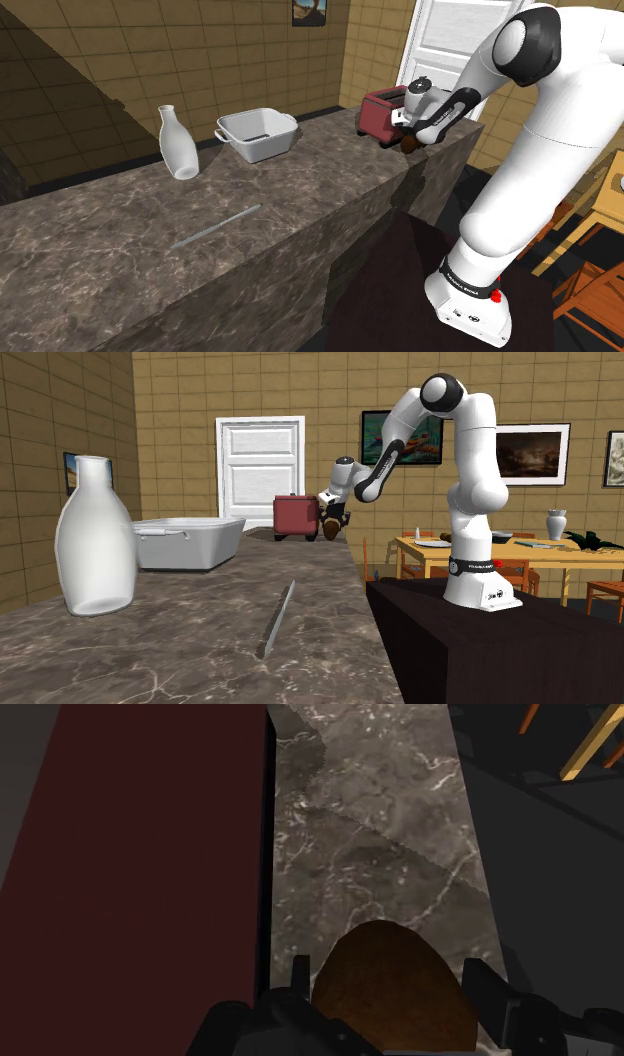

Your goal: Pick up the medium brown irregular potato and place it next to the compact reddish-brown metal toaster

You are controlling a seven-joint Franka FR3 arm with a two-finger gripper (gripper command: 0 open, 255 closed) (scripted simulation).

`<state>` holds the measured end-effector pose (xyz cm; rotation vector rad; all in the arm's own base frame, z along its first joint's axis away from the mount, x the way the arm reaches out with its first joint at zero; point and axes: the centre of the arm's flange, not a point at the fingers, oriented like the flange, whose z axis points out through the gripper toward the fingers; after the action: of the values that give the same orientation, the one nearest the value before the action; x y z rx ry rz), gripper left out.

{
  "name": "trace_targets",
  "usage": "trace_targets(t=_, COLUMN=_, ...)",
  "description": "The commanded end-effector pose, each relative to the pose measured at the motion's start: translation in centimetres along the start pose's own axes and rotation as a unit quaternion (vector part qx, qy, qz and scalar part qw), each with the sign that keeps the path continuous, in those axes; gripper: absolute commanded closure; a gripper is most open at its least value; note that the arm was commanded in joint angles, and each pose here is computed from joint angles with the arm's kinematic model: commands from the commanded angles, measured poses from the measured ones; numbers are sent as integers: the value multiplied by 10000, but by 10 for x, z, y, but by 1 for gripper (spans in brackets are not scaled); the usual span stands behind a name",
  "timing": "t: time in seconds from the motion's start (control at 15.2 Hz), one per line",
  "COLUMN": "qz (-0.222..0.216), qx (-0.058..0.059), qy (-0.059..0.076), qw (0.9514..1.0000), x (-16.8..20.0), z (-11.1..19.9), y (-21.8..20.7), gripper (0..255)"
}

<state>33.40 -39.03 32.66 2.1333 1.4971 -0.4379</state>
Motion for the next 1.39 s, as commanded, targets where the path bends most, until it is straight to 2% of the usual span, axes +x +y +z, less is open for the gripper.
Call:
trace_targets(t=0.0, qz=-15, qx=34, qy=11, qw=10000, x=2, z=2, y=-2, gripper=255)
trace_targets(t=0.13, qz=-15, qx=34, qy=11, qw=10000, x=2, z=2, y=-2, gripper=255)
trace_targets(t=0.2, qz=-15, qx=33, qy=11, qw=10000, x=3, z=3, y=-2, gripper=0)
trace_targets(t=0.53, qz=-15, qx=34, qy=11, qw=10000, x=2, z=2, y=-2, gripper=0)
trace_targets(t=0.79, qz=-15, qx=34, qy=11, qw=10000, x=2, z=-48, y=-1, gripper=0)
trace_targets(t=1.32, qz=-15, qx=34, qy=11, qw=10000, x=2, z=-48, y=-1, gripper=0)
